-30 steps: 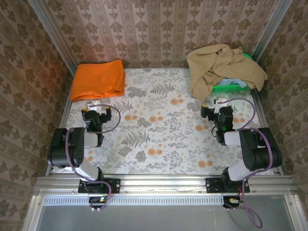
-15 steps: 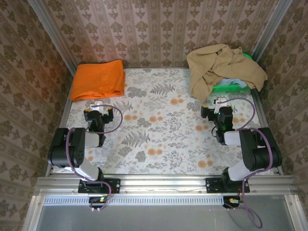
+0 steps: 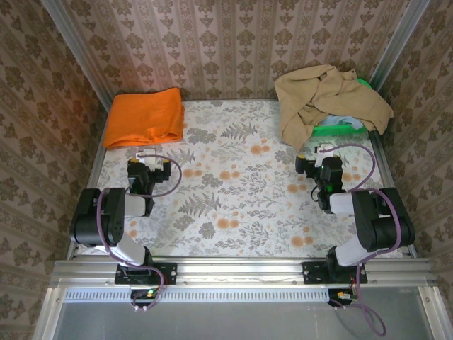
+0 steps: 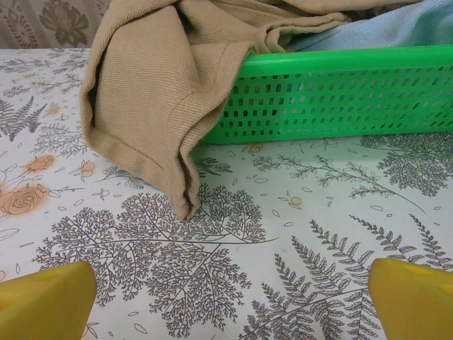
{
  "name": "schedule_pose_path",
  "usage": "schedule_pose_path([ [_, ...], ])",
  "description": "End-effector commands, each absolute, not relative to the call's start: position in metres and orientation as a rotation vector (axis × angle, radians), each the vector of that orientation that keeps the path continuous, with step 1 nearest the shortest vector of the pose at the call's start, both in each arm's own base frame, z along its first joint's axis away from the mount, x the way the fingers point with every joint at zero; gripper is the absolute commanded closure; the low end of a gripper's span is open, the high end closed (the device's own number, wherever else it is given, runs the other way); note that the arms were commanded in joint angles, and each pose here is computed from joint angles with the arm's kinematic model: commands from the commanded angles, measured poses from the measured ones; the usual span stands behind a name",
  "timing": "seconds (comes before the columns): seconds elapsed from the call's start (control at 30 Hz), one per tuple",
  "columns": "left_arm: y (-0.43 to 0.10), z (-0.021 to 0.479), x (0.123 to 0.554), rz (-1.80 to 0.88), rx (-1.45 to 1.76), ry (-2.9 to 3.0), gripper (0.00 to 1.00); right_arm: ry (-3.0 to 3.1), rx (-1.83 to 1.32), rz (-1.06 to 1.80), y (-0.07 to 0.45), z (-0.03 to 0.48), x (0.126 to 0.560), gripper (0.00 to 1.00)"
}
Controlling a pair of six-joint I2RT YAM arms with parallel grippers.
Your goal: Fold and stack the trousers
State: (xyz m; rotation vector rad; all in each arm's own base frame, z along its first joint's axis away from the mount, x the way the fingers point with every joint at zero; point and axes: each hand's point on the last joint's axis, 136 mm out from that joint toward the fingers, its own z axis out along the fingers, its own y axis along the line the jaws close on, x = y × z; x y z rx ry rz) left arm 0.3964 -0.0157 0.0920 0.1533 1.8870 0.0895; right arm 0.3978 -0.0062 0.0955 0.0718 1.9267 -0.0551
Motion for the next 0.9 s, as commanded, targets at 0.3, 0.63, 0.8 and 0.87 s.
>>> schedule_pose_path([
  [0.3,-0.02,0.099,0.396,0.072,0.192,1.862,0.0,1.916,0.096,-0.08,-0.01,0.098,0.399,0.0],
  [0.63,-0.001,0.096,0.401,0.078,0.09,1.908,0.0,1.918,0.097,-0.08,-0.01,0.097,0.399,0.0],
  [0.8,-0.009,0.098,0.397,0.131,0.127,1.878,0.0,1.917,0.098,-0.081,-0.011,0.097,0.399,0.0],
  [0.87,-0.008,0.098,0.398,0.133,0.118,1.879,0.0,1.917,0.097,-0.079,-0.01,0.097,0.399,0.0],
])
